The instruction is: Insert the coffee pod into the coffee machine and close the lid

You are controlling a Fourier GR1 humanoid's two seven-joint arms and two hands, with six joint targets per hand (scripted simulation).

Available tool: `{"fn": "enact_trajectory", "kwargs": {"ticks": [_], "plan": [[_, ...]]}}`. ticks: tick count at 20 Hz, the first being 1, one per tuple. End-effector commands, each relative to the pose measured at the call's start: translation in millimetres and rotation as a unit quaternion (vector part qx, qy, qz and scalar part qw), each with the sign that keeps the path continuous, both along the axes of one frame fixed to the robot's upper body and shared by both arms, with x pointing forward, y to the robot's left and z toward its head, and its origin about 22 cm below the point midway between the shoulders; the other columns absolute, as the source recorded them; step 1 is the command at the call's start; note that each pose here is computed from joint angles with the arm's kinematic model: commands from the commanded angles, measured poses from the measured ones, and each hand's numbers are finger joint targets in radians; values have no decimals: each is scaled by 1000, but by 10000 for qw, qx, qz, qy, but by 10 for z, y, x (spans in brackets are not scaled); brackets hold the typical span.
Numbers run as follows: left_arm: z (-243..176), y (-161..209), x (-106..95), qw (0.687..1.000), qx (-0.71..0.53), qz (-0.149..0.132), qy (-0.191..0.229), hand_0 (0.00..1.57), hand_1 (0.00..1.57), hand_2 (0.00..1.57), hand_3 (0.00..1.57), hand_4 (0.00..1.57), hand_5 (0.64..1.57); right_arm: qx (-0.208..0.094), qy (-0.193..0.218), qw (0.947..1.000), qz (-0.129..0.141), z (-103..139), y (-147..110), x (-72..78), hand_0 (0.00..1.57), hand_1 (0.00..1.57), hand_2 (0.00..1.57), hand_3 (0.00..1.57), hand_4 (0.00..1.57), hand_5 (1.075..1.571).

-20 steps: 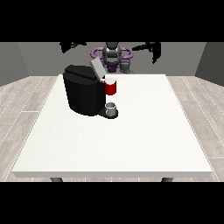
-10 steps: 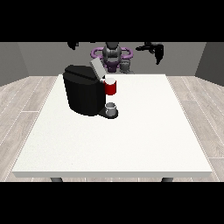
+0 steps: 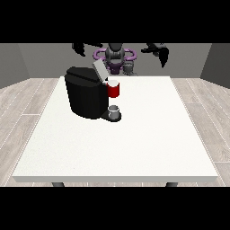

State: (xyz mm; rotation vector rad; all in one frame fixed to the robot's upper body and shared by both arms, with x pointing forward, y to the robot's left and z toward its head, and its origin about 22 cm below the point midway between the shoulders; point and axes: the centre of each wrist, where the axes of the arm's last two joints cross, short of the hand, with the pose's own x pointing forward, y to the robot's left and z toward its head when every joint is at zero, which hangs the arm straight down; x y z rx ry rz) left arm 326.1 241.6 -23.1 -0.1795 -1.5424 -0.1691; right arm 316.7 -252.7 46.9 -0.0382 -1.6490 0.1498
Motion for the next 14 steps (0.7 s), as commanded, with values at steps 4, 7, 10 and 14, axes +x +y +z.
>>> {"fn": "enact_trajectory", "kwargs": {"ticks": [4,7,10,14], "plan": [[139,188,-113,9992,-43,283,-280,0,0,0,0,0,1571,128,-16,9997,200,144,98,224,0,0,0,0,0,1571],[506,80,40,9982,108,244,-538,0,0,0,0,0,1571,150,-253,9994,181,179,-103,347,0,0,0,0,0,1571],[435,33,-152,9996,35,188,-215,0,0,0,0,0,1571,112,4,9998,145,58,-62,369,0,0,0,0,0,1571],[446,-94,-154,9975,101,261,-644,0,0,0,0,0,1571,-33,-115,9997,218,188,257,511,0,0,0,0,0,1571]]}}
